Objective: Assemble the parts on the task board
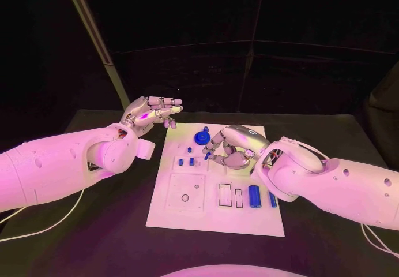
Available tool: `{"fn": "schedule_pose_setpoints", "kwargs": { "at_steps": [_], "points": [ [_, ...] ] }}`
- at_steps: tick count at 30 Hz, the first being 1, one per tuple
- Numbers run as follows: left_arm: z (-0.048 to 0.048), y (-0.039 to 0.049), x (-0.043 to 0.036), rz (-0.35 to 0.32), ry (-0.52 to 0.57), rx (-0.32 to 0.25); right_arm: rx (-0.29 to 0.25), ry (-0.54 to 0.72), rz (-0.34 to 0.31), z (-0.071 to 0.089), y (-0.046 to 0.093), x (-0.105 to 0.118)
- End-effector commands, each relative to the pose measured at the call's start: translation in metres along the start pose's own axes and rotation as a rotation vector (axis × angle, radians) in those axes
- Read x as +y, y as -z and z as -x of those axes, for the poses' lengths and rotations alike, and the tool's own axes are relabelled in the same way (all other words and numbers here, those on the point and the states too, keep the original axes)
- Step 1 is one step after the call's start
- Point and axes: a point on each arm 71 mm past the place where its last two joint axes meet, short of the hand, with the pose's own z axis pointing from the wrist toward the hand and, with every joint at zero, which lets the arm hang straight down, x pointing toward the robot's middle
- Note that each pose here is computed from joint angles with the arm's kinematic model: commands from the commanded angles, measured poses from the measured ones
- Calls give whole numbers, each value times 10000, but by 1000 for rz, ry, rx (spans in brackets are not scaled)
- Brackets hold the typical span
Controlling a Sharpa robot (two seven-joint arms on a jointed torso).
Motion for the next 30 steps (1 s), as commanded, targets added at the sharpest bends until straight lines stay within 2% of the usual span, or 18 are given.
{"fn": "schedule_pose_setpoints", "kwargs": {
  "at_steps": [1, 6, 11, 30],
  "points": [
    [-25, -8, -15, -10, 5, 1, 69, 22, 14, -176, -25, 22],
    [-38, -11, -15, -11, 6, 4, 125, 41, -2, -378, -57, 24],
    [-48, -18, -13, -11, 7, 6, 156, 59, -9, -489, -80, 38],
    [-57, -28, -9, -9, 8, 10, 204, 85, 0, -634, -129, 103]
  ]
}}
